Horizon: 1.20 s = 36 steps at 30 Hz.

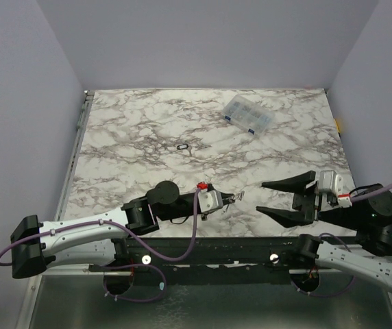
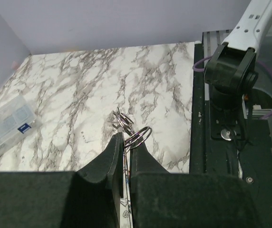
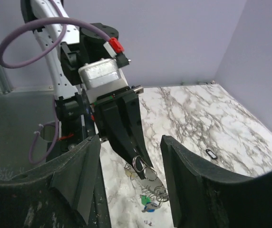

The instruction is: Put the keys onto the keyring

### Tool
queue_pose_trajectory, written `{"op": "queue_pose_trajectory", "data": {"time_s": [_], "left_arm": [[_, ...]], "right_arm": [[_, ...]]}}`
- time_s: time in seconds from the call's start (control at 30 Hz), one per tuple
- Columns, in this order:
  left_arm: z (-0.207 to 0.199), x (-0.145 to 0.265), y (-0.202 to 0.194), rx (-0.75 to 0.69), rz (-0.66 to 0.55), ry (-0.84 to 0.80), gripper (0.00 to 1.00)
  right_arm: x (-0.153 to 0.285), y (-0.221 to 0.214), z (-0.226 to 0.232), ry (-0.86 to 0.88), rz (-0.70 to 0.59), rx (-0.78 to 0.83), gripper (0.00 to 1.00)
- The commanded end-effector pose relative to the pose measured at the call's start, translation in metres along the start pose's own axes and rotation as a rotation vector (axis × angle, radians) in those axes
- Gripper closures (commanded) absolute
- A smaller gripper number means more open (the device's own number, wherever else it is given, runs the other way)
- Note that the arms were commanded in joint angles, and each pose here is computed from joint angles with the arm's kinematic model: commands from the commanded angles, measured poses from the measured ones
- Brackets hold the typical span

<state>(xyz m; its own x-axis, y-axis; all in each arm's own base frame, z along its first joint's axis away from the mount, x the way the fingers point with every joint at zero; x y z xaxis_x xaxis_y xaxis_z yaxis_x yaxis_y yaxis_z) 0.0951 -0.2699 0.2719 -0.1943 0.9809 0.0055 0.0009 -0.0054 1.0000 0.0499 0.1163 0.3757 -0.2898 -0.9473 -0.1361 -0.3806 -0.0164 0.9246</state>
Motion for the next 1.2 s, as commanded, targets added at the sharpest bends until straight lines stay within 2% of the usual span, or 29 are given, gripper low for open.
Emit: {"op": "queue_pose_trajectory", "data": {"time_s": [0.0, 0.13, 0.37, 0.5, 0.77, 0.97, 1.17], "left_arm": [[0.004, 0.006, 0.011, -0.045, -0.014, 0.037, 1.00], [0.003, 0.008, 0.015, -0.048, -0.014, 0.031, 1.00], [-0.002, 0.009, 0.015, -0.002, 0.021, -0.005, 1.00], [-0.002, 0.008, 0.015, 0.030, 0.030, 0.003, 1.00], [0.000, 0.007, 0.020, 0.065, 0.019, 0.019, 1.00], [0.000, 0.009, 0.023, 0.073, 0.014, 0.017, 1.00], [0.001, 0.008, 0.026, 0.078, 0.013, 0.023, 1.00]], "right_arm": [[-0.006, 0.001, 0.006, 0.110, 0.001, 0.024, 0.37], [-0.020, -0.012, 0.006, 0.125, 0.069, 0.038, 0.39], [-0.040, -0.042, 0.006, 0.176, 0.204, 0.087, 0.57], [-0.047, -0.054, 0.008, 0.203, 0.259, 0.100, 0.61], [-0.054, -0.074, 0.011, 0.233, 0.338, 0.104, 0.61], [-0.060, -0.079, 0.011, 0.236, 0.357, 0.101, 0.56], [-0.062, -0.089, 0.014, 0.262, 0.401, 0.093, 0.55]]}}
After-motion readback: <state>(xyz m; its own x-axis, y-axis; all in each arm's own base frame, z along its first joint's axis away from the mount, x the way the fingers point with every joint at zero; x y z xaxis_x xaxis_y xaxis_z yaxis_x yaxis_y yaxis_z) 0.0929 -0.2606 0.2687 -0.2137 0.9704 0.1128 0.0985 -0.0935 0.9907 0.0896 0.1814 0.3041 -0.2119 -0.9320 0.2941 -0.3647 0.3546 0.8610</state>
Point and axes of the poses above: each gripper's point midway between its finger pads, its own x axis back along the fingers, its own z axis along the line the jaws close on, y = z × x, the point moved 9 cm from there along x, back along the fingers, and after that the axes turned 13 degrees about x, right-handed, at the moved point
